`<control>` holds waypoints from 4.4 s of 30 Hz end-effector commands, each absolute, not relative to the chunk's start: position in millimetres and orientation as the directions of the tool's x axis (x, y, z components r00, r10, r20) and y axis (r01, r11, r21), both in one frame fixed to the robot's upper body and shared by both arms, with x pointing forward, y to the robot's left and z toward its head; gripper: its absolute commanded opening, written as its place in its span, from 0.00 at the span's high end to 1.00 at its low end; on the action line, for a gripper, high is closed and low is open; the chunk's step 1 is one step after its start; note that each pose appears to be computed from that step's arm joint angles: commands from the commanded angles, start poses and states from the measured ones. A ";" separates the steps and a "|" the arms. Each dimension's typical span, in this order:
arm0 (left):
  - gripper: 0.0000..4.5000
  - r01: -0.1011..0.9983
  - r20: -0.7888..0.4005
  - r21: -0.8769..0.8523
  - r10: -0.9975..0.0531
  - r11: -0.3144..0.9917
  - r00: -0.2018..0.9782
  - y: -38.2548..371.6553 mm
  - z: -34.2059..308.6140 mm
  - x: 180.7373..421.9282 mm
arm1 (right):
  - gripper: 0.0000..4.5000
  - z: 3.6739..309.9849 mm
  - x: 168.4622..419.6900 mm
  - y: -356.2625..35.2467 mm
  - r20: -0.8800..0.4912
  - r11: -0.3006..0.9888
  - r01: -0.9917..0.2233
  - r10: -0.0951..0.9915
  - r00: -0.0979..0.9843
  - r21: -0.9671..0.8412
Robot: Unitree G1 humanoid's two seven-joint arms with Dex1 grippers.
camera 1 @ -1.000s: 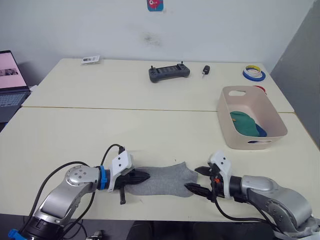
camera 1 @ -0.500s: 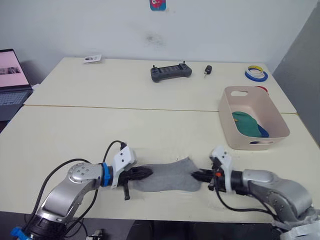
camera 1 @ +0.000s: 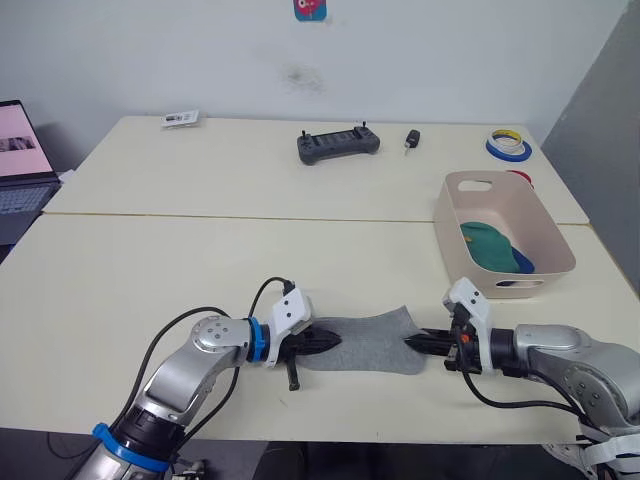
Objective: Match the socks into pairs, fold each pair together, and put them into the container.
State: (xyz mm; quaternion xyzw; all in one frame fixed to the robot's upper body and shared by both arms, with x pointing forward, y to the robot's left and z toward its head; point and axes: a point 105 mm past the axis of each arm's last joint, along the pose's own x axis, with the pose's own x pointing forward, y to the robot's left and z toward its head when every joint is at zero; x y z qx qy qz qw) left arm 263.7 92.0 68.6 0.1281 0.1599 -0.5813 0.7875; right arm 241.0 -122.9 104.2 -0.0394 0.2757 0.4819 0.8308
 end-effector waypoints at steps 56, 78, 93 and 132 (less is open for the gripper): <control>1.00 0.943 -0.504 0.041 -0.808 0.329 0.304 136.3 66.3 249.2 | 0.94 107.0 251.2 12.1 -0.482 0.273 -0.902 0.872 0.086 0.334; 1.00 0.812 -0.364 0.020 -0.752 0.583 0.549 198.4 142.1 244.5 | 0.40 151.7 261.4 -34.7 -0.394 0.320 -0.946 0.876 0.279 0.041; 1.00 0.929 -0.457 0.113 -0.812 0.351 0.362 113.1 104.0 268.6 | 0.98 101.9 269.2 -11.8 -0.461 0.288 -0.953 0.836 0.297 -0.092; 1.00 0.946 -0.501 0.080 -0.808 0.313 0.310 149.9 84.9 239.9 | 0.98 95.4 233.4 -53.5 -0.525 0.038 -0.991 0.845 0.100 -0.127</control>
